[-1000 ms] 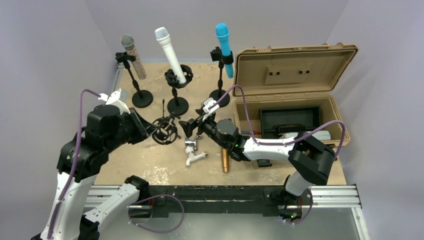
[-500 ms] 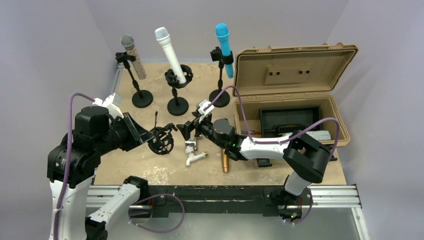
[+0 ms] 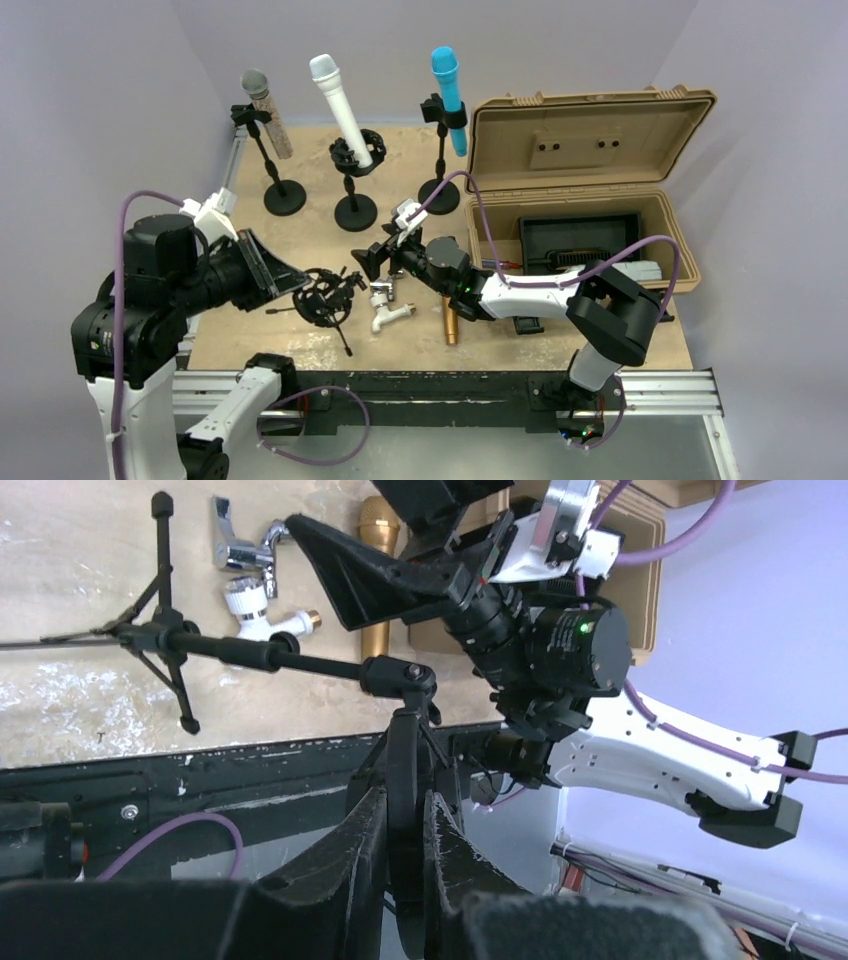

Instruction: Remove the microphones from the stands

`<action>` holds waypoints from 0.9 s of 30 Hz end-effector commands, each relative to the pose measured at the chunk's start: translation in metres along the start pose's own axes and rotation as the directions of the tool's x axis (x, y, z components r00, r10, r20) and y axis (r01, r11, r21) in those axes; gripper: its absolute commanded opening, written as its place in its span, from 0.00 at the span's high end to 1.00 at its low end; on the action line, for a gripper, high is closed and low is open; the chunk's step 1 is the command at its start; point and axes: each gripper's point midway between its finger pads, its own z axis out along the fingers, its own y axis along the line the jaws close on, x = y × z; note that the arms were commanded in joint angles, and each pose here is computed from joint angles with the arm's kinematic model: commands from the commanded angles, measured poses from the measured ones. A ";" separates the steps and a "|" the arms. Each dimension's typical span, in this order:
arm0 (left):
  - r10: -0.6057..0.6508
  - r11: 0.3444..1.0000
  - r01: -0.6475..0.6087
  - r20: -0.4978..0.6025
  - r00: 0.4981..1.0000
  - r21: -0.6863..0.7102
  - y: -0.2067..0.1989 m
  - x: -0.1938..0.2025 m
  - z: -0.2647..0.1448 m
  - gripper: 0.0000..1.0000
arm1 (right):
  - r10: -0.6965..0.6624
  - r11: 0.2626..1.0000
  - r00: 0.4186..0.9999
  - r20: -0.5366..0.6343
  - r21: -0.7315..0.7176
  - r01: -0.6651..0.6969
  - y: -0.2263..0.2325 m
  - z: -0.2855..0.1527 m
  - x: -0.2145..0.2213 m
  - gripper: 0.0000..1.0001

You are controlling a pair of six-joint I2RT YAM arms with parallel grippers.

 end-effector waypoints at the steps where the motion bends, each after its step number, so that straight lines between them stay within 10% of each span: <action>1: -0.011 1.000 0.011 -0.023 1.000 0.027 0.012 0.009 0.020 1.00 | 0.004 1.000 0.998 0.065 -0.021 -0.003 0.007 0.005 -0.028 0.11; 12: 0.027 0.969 -0.008 0.078 0.997 -0.245 0.084 0.003 0.042 0.98 | -0.002 1.000 0.998 0.070 -0.027 0.004 0.008 0.004 -0.029 0.11; 20: 0.131 0.910 -0.022 0.237 0.963 -0.414 0.107 -0.032 0.020 0.41 | -0.005 1.000 0.999 0.050 -0.024 0.007 0.007 0.008 -0.023 0.11; 27: 0.226 0.896 -0.077 0.300 0.927 -0.438 0.102 -0.051 0.006 0.20 | 0.011 1.000 1.000 -0.019 -0.008 -0.011 0.007 0.010 -0.021 0.11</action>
